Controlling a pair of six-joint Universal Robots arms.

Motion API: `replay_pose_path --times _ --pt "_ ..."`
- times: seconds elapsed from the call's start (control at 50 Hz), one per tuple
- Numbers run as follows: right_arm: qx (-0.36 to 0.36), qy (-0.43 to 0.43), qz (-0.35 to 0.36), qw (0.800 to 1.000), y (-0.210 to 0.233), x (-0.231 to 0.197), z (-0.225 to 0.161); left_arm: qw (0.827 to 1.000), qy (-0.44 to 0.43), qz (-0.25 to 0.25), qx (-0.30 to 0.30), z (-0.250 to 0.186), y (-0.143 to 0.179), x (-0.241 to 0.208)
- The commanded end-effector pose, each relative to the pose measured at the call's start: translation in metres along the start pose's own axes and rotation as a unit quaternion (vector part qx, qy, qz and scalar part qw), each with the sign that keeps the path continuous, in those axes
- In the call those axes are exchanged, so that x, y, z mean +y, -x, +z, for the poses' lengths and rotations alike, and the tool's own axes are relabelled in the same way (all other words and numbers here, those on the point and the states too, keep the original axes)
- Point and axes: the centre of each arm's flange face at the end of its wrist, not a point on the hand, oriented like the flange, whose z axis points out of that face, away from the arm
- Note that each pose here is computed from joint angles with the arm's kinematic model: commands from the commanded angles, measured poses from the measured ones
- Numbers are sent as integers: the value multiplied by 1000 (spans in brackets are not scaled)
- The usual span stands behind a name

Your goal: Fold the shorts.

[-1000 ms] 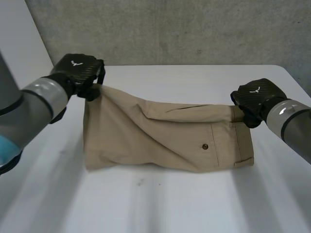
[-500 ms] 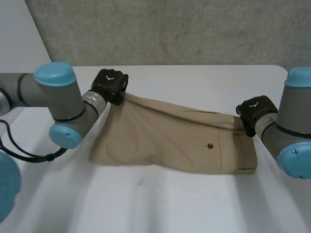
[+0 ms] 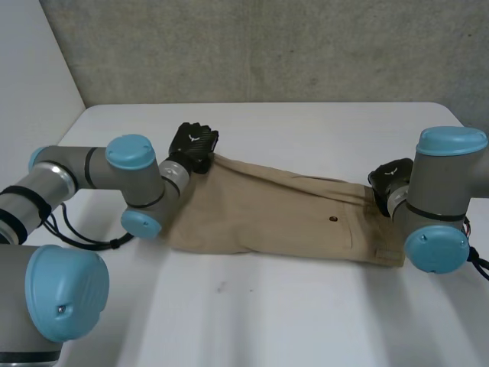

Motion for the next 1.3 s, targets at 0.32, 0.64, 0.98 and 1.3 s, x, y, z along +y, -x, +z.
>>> replay_pose_path --times 0.32,0.64,0.98,1.3 --pt "84 -96 59 990 -68 -63 -78 996 -46 69 -12 -65 11 -98" --pt "-80 -53 107 990 -19 6 -139 996 64 48 25 -158 -6 -72" --pt "-102 -29 147 983 8 53 -95 995 93 -23 7 -180 3 -65" --pt "27 6 90 996 -76 69 -71 996 82 -27 -21 -191 18 -79"
